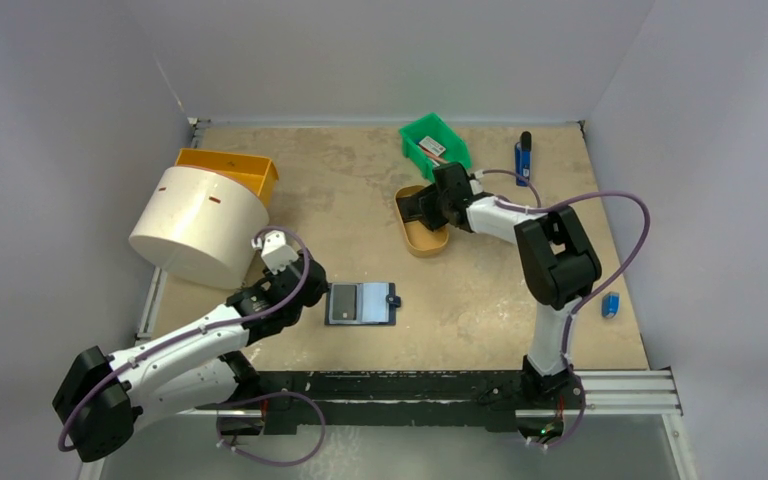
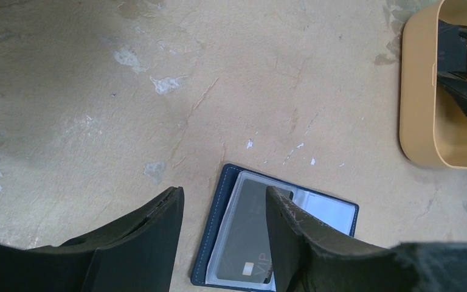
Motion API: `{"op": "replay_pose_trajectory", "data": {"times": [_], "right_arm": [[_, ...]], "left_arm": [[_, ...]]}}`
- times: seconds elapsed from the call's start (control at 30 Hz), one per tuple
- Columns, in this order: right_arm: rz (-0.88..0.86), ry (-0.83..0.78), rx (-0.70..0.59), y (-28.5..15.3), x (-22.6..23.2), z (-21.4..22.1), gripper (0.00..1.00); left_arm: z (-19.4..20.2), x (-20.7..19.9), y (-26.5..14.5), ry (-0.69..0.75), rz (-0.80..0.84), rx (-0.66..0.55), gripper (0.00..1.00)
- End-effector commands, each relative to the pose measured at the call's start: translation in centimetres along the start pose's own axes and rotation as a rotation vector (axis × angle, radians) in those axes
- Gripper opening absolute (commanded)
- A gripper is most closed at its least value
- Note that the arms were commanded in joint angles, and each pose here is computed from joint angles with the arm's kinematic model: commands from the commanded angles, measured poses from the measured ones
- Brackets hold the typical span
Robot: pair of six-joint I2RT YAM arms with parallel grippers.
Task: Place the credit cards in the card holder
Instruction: Pick up the credit card from the storage box.
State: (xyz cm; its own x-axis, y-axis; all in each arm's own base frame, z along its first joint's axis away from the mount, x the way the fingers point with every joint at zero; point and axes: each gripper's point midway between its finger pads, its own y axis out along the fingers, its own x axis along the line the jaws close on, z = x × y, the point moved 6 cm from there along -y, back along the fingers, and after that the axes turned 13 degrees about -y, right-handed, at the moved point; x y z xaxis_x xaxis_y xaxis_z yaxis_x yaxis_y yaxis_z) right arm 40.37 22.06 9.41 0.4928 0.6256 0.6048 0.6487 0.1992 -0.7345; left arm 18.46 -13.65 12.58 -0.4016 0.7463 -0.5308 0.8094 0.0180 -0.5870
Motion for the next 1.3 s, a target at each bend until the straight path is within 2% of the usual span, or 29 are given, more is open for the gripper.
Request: {"op": "replay_pose_trajectory", "data": {"times": [0.0, 0.67, 1.27], "right_arm": [[0.027, 0.002, -0.022, 0.0, 0.8, -0.4, 0.56], [0.047, -0.021, 0.032, 0.3, -1.0, 0.9, 0.31], [0.014, -0.03, 0.031, -0.9, -1.3, 1.1, 0.29]], "left_arm": [[-0.6, -0.4, -0.2, -0.037, 0.018, -0.029, 0.51], [-0.3, -0.2, -0.1, -0.038, 0.01, -0.022, 0.49], [0.0, -0.2, 0.1, -0.039, 0.009, -0.007, 0.48]]}}
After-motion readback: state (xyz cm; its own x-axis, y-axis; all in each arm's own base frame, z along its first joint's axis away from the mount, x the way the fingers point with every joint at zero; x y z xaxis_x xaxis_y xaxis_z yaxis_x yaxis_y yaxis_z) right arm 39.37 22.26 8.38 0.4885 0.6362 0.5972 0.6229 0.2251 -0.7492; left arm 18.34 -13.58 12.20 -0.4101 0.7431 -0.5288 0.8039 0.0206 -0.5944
